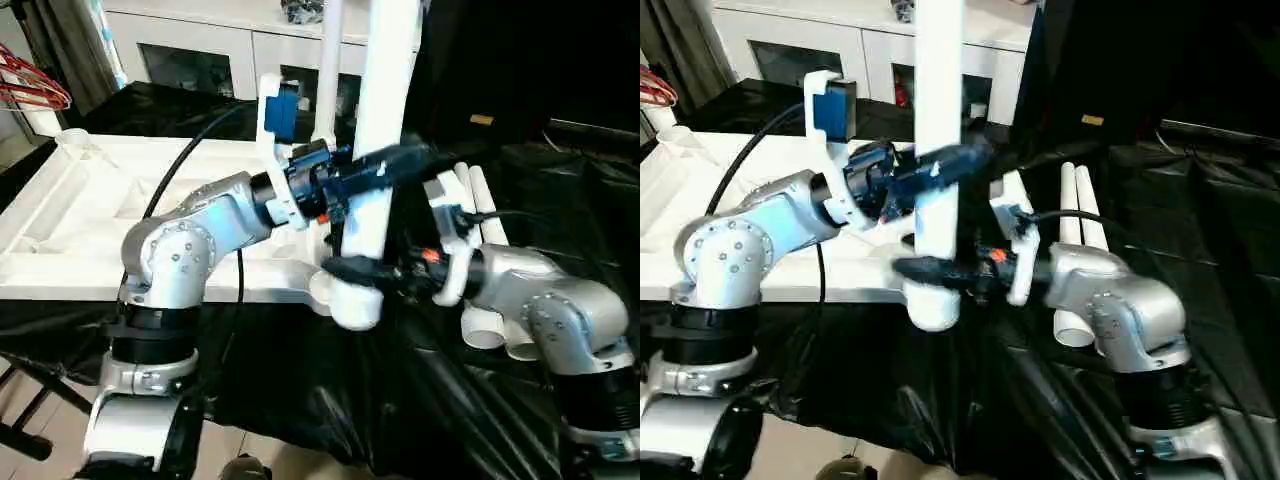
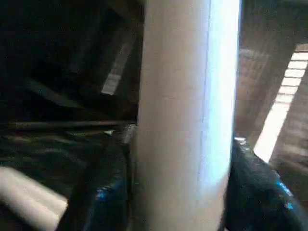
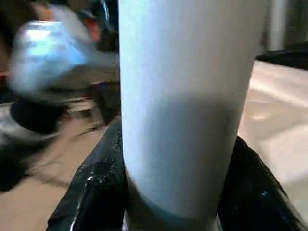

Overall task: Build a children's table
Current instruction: Pick table leg

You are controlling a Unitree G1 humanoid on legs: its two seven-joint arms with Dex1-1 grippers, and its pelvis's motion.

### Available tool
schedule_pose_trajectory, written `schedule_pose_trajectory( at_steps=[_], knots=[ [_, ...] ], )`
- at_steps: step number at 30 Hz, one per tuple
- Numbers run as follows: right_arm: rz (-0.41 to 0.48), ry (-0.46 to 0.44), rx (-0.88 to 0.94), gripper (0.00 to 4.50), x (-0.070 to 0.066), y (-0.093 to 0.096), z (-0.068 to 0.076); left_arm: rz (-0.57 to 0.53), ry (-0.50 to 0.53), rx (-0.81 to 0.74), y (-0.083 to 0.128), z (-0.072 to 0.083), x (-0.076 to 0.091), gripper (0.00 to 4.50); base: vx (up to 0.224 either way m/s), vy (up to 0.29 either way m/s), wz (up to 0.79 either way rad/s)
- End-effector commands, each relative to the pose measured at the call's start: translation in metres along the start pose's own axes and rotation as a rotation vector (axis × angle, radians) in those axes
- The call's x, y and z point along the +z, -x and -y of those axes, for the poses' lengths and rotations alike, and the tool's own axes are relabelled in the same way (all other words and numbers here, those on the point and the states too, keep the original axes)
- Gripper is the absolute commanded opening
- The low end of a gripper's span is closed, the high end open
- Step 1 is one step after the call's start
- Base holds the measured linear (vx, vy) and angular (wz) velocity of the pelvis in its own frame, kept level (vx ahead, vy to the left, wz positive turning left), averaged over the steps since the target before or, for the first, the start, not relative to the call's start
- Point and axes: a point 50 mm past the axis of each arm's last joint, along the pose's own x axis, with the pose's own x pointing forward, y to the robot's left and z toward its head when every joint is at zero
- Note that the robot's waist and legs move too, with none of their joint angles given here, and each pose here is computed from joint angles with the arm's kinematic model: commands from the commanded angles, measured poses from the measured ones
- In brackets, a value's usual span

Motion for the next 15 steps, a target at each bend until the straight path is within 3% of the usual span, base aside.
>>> schedule_pose_trajectory(
  at_steps=[1, 6, 15],
  knots=[
    [0.022, 0.035, -0.082, 1.90, 0.0069, 0.0018, 0.0072, -0.003, -0.068, 0.106, -0.0061, -0.0051, 0.0062, 2.69, 0.000, 0.000, 0.00],
    [0.052, 0.047, -0.138, 1.90, 0.0131, -0.0003, 0.0119, 0.013, -0.114, 0.237, -0.0107, -0.0129, 0.0136, 2.69, 0.000, 0.000, 0.00],
    [0.069, 0.072, -0.184, 1.90, 0.0161, -0.0039, 0.0137, 0.032, -0.102, 0.260, -0.0158, -0.0123, 0.0107, 1.94, 0.000, 0.000, 0.00]
  ],
)
